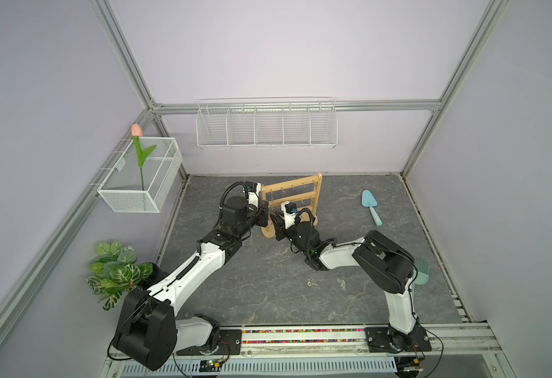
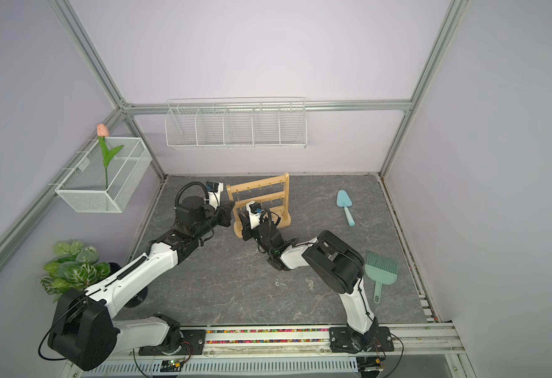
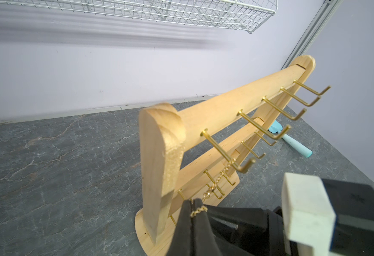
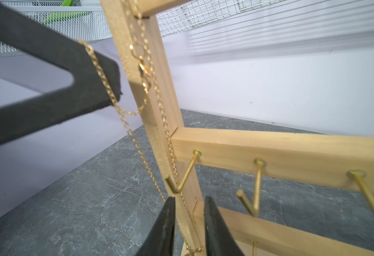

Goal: Hang the necklace on the jewelry display stand
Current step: Hang the necklace on the stand.

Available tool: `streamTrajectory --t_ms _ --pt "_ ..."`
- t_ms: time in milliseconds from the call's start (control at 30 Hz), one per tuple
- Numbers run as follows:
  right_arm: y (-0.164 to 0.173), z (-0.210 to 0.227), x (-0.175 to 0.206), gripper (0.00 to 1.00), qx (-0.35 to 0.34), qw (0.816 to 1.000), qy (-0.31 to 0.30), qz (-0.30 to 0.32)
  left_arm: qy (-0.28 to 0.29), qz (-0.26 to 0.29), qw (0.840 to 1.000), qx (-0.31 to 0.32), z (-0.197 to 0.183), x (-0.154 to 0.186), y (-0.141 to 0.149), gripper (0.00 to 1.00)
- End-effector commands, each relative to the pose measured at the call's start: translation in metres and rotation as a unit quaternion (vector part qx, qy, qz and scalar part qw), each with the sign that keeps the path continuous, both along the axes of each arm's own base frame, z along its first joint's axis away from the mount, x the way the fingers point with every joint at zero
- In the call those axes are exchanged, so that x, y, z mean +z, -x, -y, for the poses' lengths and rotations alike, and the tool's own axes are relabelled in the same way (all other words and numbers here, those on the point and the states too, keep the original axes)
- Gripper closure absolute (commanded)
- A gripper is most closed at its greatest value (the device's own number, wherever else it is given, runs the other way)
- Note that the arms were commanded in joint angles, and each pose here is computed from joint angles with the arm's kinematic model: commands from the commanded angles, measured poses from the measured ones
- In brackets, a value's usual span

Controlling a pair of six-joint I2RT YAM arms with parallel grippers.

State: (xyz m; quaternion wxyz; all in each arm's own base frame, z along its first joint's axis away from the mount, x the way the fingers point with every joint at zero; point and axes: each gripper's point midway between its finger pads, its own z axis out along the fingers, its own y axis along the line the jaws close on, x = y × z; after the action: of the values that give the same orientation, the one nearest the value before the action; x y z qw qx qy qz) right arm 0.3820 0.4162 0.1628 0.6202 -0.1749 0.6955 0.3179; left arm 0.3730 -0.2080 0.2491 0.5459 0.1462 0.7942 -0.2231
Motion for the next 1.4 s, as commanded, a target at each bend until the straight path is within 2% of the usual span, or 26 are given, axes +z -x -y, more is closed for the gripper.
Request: streamTrajectory --t_ms 0,267,467,1000,1367 --pt "-0.006 -0.001 0.003 0.75 -0.009 1.0 -0.019 0.008 0.006 0.018 1.0 -0.001 0.0 0.015 0.002 1.0" --pt "-0.009 -0.003 -0.002 0.88 -0.006 1.0 -0.025 0.007 0.007 0.015 1.0 -0.001 0.001 0.012 0.001 1.0" --pt "-0.006 -0.003 0.001 0.93 -0.001 1.0 -0.028 0.011 0.006 0.016 1.0 -0.001 0.001 0.013 0.002 1.0" --pt "0.018 -0.004 0.026 0.93 0.039 0.999 -0.029 0.022 0.008 0.022 1.0 0.013 -0.005 0.017 0.001 1.0" --pt "0.016 -0.018 0.034 0.93 0.059 0.997 -0.035 0.018 0.009 0.023 1.0 0.016 -0.006 0.018 0.001 1.0"
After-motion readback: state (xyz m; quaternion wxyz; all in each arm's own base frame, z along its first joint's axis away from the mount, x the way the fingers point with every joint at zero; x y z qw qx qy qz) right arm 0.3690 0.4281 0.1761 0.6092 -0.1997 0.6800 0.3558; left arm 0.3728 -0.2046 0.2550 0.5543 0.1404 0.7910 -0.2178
